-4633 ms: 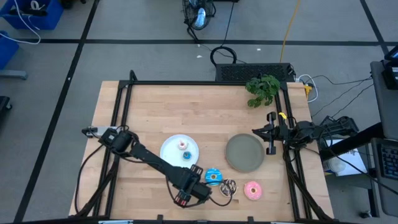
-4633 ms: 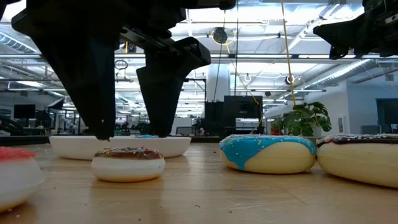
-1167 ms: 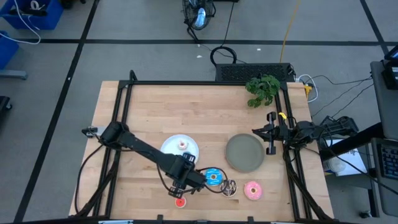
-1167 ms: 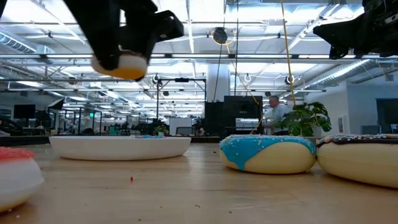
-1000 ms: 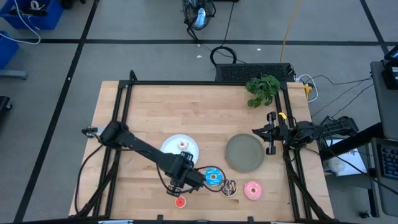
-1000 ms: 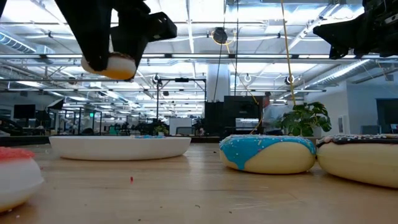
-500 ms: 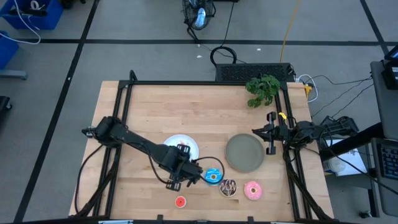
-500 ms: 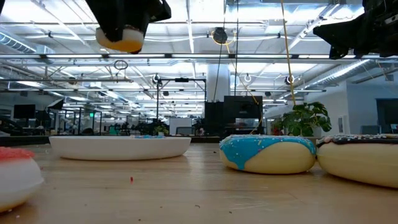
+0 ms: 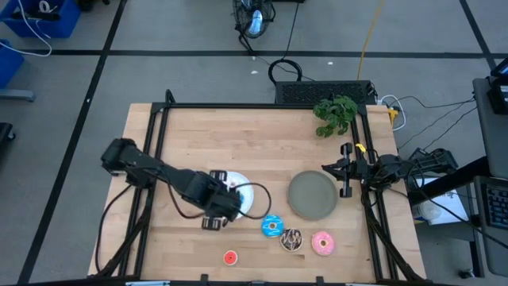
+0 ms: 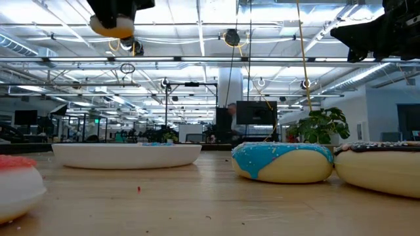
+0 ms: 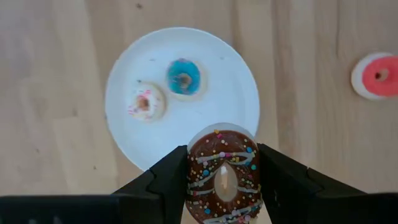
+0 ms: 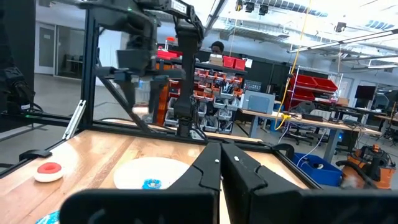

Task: Pick & Place donuts
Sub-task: Put the small brown donut on the white plate, then put the small red donut on the white plate

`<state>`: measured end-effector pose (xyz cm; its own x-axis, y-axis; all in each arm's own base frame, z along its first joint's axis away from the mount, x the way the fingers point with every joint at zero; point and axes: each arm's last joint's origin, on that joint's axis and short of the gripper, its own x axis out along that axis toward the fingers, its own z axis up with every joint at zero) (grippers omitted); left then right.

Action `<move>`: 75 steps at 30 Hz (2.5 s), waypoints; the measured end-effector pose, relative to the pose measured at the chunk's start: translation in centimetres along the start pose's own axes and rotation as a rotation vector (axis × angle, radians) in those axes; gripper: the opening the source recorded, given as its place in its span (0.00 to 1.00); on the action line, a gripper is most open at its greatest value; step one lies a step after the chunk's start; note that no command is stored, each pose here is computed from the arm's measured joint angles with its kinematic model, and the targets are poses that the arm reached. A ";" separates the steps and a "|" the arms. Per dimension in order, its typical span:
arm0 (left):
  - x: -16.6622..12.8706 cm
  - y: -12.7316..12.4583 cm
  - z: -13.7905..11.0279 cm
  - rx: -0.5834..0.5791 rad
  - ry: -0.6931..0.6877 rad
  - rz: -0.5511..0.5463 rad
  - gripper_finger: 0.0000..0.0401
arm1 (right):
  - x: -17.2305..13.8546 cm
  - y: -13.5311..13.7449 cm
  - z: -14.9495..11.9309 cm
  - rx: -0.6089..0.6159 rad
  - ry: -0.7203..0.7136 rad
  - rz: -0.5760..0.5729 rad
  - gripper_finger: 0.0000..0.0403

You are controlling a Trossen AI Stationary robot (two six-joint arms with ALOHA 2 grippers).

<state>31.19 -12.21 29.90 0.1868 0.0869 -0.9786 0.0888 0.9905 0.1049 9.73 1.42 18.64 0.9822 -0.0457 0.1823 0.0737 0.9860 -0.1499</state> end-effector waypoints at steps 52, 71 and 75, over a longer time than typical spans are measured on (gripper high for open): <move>13.2 3.7 -6.4 -0.225 -0.079 -0.045 0.49 | 0.0 0.0 0.0 0.001 -0.004 -0.001 0.00; 13.3 3.4 -5.1 -0.147 -0.095 -0.048 0.81 | 0.0 0.0 0.0 0.001 -0.003 -0.001 0.00; 11.7 3.4 -4.1 -0.134 -0.096 -0.054 0.81 | 0.0 0.0 0.0 0.001 -0.003 -0.001 0.00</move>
<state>29.68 -7.35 18.06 0.2783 0.0286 -0.9601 -0.0283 0.9994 0.0216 9.72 1.42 18.68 0.9815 -0.0465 0.1858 0.0749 0.9860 -0.1487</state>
